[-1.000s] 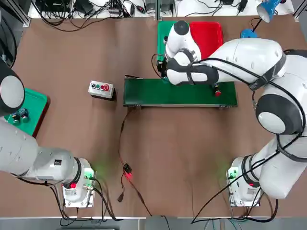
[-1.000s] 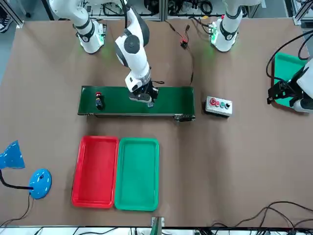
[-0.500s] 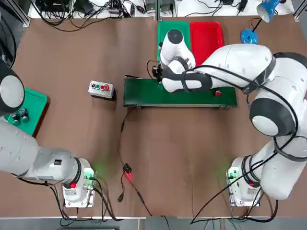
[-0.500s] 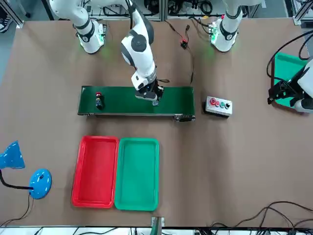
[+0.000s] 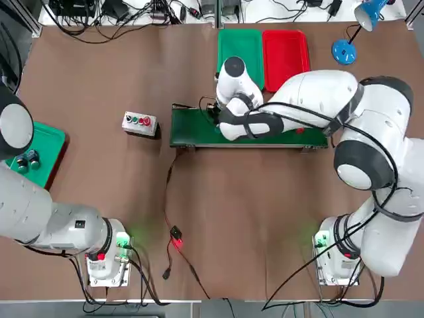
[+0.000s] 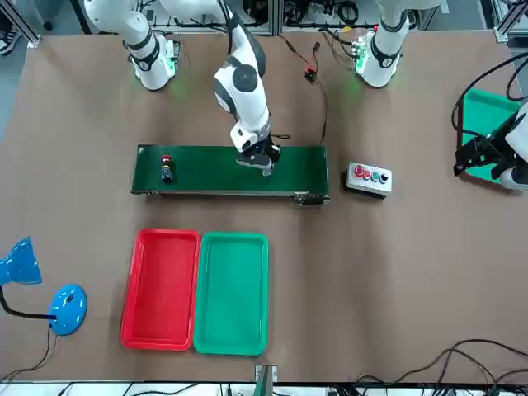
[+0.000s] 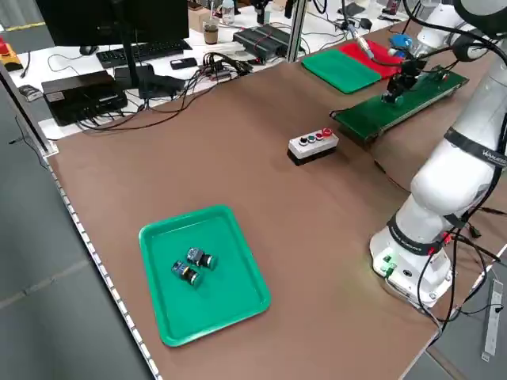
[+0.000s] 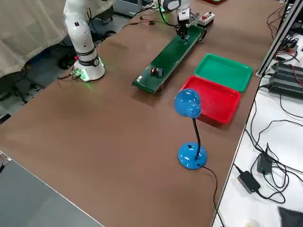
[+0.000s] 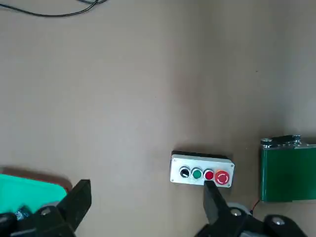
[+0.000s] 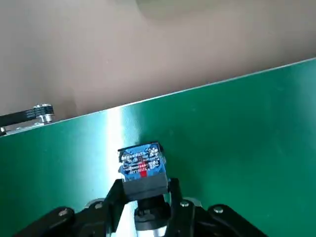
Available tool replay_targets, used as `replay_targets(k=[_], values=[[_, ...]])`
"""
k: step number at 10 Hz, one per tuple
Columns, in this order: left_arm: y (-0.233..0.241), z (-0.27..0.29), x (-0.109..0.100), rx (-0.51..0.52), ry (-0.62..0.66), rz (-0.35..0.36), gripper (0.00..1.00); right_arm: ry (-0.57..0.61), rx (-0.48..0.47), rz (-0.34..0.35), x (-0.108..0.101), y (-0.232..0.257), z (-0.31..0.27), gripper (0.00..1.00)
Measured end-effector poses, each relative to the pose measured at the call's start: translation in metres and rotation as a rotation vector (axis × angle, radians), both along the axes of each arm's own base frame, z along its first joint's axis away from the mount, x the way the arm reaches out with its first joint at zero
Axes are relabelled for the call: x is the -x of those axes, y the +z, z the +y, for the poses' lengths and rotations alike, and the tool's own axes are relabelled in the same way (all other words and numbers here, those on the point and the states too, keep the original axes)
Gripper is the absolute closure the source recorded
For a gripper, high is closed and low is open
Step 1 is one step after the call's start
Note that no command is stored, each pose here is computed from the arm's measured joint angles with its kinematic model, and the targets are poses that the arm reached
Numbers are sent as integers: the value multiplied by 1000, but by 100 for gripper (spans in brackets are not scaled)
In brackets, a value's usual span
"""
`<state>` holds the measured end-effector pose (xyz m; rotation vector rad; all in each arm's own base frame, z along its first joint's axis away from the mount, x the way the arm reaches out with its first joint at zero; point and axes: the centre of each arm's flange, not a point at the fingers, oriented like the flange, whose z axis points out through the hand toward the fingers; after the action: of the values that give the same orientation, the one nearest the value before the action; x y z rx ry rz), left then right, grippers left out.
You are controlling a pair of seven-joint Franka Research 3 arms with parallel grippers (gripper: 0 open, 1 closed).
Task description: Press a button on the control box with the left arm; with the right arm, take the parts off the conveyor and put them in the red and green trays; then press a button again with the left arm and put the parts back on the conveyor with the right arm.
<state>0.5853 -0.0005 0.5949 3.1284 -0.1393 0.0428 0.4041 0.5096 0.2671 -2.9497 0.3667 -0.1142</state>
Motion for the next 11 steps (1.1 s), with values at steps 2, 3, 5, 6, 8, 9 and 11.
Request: replay_targets(k=[2,3,5,6,8,9,11], values=[[0,1,0,0,2,0,0,-2,-2,-2,-1,1,0,59],[0,2,0,0,3,0,0,-2,-2,-2,-1,1,0,59],[1,1,0,0,2,-4,0,-9,-3,-1,-1,0,1,59],[3,1,-1,0,2,-10,0,-12,-5,-3,-2,1,3,59],[3,0,-1,0,0,-10,0,-14,-4,-2,-4,-2,4,59],[3,0,-1,0,0,-10,0,-15,-3,-2,-4,-3,5,59],[3,2,-1,0,3,-10,0,-16,-3,-1,-4,-4,5,58]])
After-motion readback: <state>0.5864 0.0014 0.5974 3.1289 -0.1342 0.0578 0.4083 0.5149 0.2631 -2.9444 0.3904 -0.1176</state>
